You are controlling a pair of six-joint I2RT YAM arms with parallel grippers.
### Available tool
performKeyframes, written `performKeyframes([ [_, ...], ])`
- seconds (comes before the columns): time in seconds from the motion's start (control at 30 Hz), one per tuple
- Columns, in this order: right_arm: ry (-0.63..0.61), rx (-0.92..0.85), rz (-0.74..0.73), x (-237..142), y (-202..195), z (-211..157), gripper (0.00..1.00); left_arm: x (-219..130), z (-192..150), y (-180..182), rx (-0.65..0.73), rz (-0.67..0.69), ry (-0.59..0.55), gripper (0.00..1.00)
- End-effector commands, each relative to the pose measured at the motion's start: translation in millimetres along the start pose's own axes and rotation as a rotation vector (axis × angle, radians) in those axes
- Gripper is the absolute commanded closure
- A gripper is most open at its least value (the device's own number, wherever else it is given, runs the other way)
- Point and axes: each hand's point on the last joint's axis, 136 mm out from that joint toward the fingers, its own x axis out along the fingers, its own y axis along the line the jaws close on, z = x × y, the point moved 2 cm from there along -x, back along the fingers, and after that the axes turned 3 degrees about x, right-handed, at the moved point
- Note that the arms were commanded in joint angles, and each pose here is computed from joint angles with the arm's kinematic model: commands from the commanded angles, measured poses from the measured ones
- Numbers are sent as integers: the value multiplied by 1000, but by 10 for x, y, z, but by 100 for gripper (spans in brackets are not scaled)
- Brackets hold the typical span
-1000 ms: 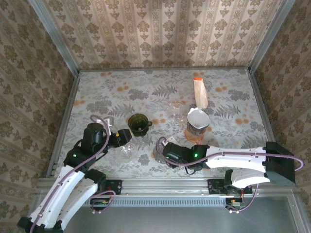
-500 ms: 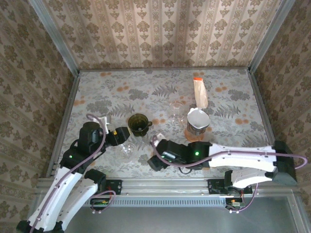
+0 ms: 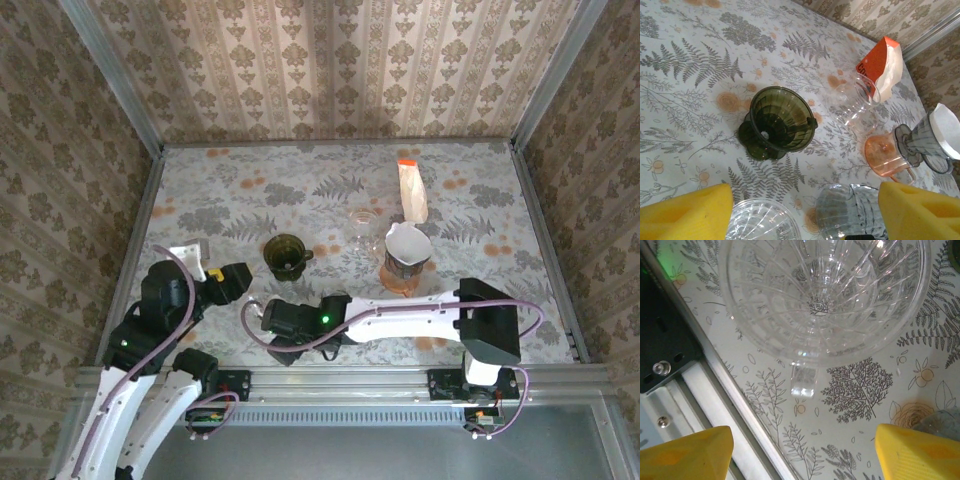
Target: Place the coffee filter in the dripper
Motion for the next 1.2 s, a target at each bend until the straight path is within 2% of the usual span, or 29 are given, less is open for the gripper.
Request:
performKeyframes([
  [0.0, 10, -10, 3, 55, -1, 62, 24, -96, 51, 25, 20, 30, -24, 22],
  [0.37, -3, 5, 14, 308, -30, 124, 37, -313, 212, 211, -42, 126, -209, 17],
  [0.57, -7, 0, 3, 391, -43, 152, 52, -314, 201, 237, -50, 138, -210, 16],
  [0.77, -22, 16, -20, 441, -94, 211, 62, -303, 198, 228, -52, 131, -208, 16],
  [1.0, -75, 24, -25, 365, -125, 322, 80, -268, 170, 242, -60, 133, -194, 16],
  [1.17, -124, 46, -33, 221, -205, 366, 85, -294, 184, 239, -58, 137, -200, 16],
])
